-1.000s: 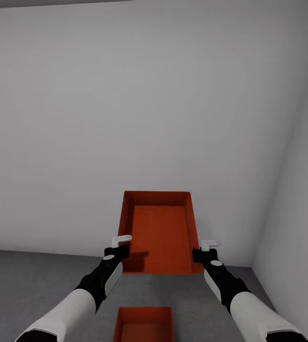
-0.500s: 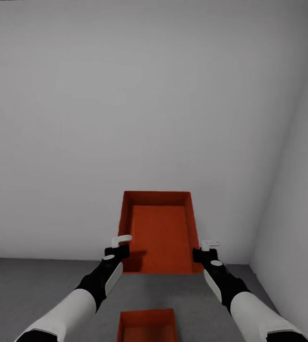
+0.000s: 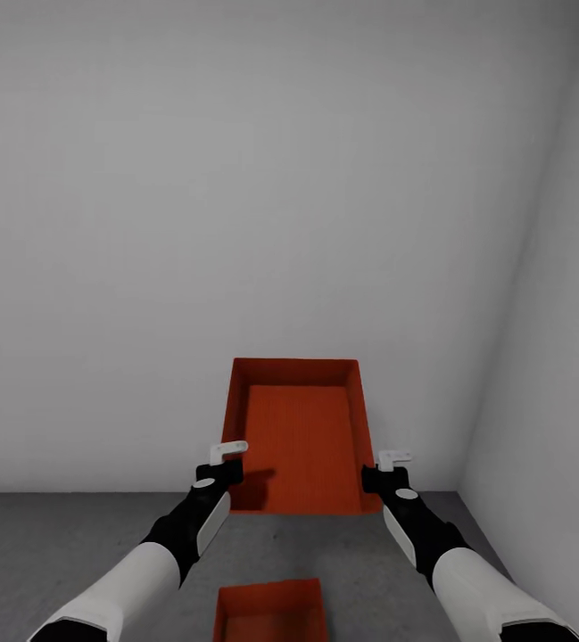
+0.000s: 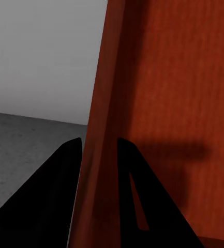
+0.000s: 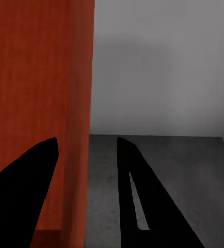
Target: Move the two storage containers from the living room to the garage. In the garage, place one container on the floor and stack the other container on top of it (either order is fine).
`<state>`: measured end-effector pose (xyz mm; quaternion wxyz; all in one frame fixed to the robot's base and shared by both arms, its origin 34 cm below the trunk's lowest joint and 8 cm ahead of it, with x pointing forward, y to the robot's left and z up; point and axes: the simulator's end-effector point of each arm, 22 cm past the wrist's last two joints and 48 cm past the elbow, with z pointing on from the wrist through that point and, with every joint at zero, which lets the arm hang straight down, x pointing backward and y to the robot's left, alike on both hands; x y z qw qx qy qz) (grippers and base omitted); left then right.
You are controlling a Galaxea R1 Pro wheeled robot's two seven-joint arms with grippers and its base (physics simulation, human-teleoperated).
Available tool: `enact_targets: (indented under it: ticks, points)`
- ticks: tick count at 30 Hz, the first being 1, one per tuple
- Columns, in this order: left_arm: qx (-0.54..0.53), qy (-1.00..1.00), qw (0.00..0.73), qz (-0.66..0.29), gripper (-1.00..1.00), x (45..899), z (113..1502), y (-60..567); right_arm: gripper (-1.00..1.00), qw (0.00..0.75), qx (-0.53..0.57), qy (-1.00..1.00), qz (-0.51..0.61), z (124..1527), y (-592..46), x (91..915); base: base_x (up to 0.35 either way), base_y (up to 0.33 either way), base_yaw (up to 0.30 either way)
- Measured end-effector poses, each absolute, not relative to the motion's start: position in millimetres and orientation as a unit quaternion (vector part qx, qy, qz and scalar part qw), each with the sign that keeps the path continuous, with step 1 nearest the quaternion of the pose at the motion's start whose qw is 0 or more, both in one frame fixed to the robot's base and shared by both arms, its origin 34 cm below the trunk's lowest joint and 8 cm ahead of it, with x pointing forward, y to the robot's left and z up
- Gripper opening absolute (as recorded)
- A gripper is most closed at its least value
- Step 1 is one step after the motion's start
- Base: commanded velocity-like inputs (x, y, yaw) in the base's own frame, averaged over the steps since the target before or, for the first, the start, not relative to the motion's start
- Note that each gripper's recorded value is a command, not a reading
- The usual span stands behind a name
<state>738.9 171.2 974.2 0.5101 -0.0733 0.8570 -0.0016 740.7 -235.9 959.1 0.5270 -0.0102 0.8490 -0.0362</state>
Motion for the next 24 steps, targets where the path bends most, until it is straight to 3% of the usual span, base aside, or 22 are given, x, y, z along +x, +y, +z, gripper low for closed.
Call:
enact_targets:
  ticks: [24]
  points:
    - [-0.073, 0.863, 0.500, -0.001, -1.00, 737.7, 962.7, 171.8, -1.00, 0.517, -0.010, 0.855, -0.036, 947.4, -235.2, 739.1, 0.000, 0.000, 0.000]
